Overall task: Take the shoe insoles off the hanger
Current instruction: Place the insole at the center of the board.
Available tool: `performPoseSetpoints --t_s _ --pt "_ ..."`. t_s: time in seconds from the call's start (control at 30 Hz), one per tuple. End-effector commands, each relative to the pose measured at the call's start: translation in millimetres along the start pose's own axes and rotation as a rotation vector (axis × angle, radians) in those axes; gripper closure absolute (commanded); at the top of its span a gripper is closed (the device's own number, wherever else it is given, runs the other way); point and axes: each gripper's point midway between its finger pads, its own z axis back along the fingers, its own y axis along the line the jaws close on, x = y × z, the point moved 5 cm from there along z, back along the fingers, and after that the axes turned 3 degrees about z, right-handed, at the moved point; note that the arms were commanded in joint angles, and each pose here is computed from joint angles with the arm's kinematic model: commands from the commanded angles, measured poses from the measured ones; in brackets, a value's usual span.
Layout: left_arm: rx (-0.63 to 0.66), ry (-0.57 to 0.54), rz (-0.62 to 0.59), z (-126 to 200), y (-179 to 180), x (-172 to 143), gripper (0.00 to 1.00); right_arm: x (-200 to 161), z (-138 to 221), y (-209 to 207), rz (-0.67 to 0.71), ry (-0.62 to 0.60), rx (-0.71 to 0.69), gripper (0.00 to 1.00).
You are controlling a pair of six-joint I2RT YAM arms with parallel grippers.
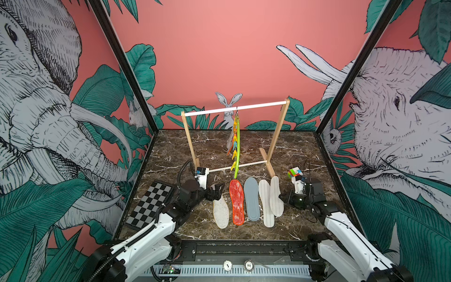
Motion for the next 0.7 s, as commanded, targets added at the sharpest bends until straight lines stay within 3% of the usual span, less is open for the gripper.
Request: performPoseSetpoints --t_s 0.0,0.67 --pt "0.004 -0.027 0.01 -1 1 2 0.02 -10 -2 -14 -0.024 0.03 -0.053 1.0" --pt "0.014 -0.022 0.015 -5 3 -1 0.02 -12 4 -34 -0.054 0.109 -0.176 1.0"
